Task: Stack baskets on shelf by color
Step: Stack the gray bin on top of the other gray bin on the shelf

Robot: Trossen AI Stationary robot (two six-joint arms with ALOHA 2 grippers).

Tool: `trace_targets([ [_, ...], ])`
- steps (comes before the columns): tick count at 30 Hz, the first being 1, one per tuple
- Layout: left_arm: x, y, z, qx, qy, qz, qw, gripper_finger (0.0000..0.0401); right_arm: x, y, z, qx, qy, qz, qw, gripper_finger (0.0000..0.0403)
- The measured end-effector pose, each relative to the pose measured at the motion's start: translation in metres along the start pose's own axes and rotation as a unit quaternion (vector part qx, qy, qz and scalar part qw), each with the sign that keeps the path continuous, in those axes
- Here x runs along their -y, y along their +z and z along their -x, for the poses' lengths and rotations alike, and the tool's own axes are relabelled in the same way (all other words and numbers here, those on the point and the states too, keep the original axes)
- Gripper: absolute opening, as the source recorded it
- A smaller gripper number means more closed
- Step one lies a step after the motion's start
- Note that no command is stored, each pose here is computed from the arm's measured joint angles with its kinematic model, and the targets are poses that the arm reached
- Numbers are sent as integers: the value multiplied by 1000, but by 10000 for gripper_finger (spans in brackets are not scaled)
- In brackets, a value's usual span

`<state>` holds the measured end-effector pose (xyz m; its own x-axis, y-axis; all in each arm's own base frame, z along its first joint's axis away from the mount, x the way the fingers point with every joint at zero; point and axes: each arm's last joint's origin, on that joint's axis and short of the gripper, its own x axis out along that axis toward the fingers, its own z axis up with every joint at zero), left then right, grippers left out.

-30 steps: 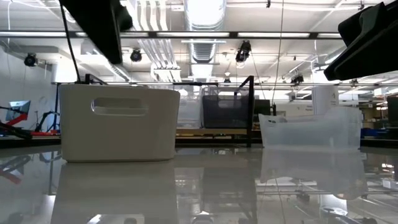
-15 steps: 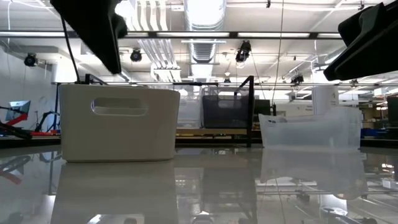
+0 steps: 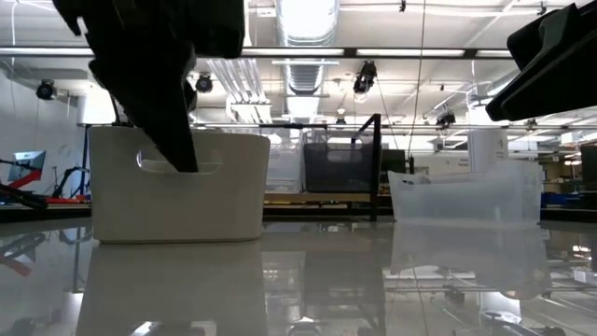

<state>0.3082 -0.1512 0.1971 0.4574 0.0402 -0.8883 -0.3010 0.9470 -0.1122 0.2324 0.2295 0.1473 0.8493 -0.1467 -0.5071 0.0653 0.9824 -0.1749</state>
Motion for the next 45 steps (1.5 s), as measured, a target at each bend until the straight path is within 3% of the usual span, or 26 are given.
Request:
trace_targets([
  [7, 2, -5, -17, -25, 18, -22, 999, 30, 0, 0, 0, 0, 0, -3, 1000, 68],
  [9, 4, -2, -15, -22, 15, -26, 999, 9, 0, 0, 0, 0, 0, -4, 1000, 69],
  [19, 12, 11, 24, -56, 76, -68, 993, 0, 0, 0, 0, 0, 0, -4, 1000, 63],
  [25, 15, 13, 32, -50, 86, -76, 992, 0, 0, 0, 0, -1, -1, -4, 1000, 69],
  [32, 13, 11, 51, -62, 153, -107, 981, 0, 0, 0, 0, -1, -1, -4, 1000, 72],
  [45, 25, 27, 115, 7, 218, -155, 964, 0, 0, 0, 0, -1, -1, -4, 1000, 68],
])
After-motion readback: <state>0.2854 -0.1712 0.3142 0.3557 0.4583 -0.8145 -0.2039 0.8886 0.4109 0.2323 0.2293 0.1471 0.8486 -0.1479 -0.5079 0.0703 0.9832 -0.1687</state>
